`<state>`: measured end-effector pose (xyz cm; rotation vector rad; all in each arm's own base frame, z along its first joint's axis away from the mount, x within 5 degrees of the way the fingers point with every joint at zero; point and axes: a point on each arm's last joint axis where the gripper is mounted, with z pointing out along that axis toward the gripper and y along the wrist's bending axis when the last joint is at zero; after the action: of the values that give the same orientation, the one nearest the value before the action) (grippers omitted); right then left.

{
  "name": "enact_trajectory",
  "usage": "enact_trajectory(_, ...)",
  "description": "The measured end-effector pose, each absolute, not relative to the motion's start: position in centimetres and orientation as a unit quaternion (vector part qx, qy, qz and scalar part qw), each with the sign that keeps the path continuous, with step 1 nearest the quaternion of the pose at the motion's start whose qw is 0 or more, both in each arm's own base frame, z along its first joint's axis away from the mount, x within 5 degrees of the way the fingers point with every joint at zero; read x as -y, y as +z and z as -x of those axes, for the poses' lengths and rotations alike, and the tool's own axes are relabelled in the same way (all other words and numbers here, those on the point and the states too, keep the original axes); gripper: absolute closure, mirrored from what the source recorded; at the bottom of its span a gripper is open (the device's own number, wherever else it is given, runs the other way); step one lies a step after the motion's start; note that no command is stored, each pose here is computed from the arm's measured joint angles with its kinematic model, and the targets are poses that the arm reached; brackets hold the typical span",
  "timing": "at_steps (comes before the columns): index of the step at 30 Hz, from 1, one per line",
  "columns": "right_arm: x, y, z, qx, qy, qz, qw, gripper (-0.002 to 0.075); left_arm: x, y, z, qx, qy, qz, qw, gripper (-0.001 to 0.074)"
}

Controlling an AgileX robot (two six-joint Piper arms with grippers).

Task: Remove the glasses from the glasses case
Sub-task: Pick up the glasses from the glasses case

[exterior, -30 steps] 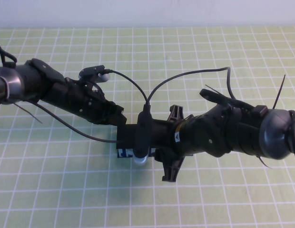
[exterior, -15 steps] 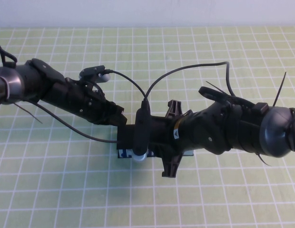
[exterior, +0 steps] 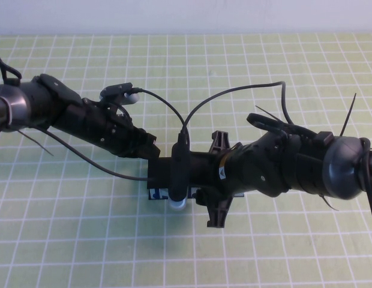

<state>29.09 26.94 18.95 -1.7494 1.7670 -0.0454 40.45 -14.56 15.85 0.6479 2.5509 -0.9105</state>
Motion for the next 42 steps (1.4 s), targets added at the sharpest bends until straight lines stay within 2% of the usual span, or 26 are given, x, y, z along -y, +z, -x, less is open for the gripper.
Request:
enact_trajectory(8,-27.1,18.4,-29.4,-0.664,-0.026,0.675,0.321,0.0447,14.6,15.9,-40.5,-0.901,-0.321,-0.231,0.177,0.0739)
enact_trajectory(11,-27.2,18.6,-29.5,-0.661,-0.028,0.676,0.326,0.0502,14.6,15.9,-40.5,-0.901,-0.321,-0.231,0.177,0.0739)
enact_trajectory(16,-27.2,18.6,-29.6,-0.651,-0.038,0.684,0.328,0.0649,14.5,15.9,-40.5,-0.902,-0.32,-0.23,0.178,0.0739)
enact_trajectory(23,-27.1,19.0,-29.4,-0.68,-0.039,0.654,0.329,0.067,14.5,15.9,-40.5,-0.902,-0.32,-0.23,0.179,0.0739)
enact_trajectory(30,-26.5,21.3,-29.1,-0.705,-0.032,0.618,0.347,0.071,14.5,16.5,-40.3,-0.898,-0.327,-0.237,0.175,0.0739)
enact_trajectory(33,-26.4,21.7,-29.0,-0.707,-0.031,0.614,0.35,0.0718,14.0,18.4,-40.1,-0.893,-0.327,-0.245,0.191,0.0739)
enact_trajectory(36,-26.3,21.9,-28.9,-0.709,-0.03,0.611,0.351,0.0722,12.9,22.1,-39.5,-0.883,-0.322,-0.254,0.227,0.0739)
enact_trajectory(40,-26.1,22.7,-28.8,-0.719,-0.024,0.594,0.361,0.0725,11.9,26.8,-38.0,-0.858,-0.31,-0.294,0.284,0.0739)
enact_trajectory(42,-25.9,23.0,-28.9,-0.721,-0.023,0.589,0.364,0.0727,11.9,27.8,-37.0,-0.843,-0.315,-0.317,0.3,0.0739)
